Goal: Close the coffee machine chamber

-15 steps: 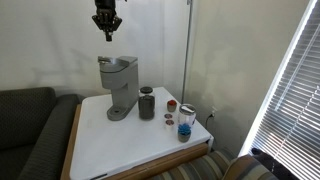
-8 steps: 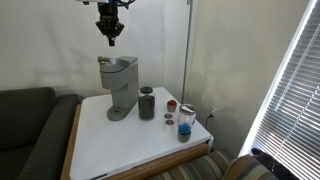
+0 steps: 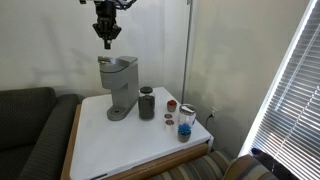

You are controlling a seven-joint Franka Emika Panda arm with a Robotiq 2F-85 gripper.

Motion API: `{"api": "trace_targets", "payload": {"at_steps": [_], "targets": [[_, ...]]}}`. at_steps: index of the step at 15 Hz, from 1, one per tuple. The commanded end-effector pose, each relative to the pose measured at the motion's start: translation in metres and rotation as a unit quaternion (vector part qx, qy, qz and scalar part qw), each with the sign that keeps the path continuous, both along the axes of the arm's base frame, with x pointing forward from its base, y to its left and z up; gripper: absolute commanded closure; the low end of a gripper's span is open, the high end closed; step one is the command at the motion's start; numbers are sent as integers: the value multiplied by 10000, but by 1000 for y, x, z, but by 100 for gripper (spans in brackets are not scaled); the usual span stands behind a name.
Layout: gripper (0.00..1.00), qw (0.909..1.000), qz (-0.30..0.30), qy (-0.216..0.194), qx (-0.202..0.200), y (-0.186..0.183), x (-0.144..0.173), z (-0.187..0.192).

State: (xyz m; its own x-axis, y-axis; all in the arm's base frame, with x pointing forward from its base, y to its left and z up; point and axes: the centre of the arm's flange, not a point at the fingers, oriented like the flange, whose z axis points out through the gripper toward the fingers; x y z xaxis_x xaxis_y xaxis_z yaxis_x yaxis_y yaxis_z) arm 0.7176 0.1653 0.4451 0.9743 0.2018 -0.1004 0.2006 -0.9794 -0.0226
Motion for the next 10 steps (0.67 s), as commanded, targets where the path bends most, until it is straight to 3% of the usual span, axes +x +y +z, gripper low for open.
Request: {"api": "trace_targets", "payload": {"at_steps": [1, 7, 10], "targets": [[100, 9992, 5, 377, 110, -6, 0, -13], [100, 9968, 35, 771, 227, -6, 8, -47], [100, 9970, 18, 721, 272, -8, 7, -41]]}}
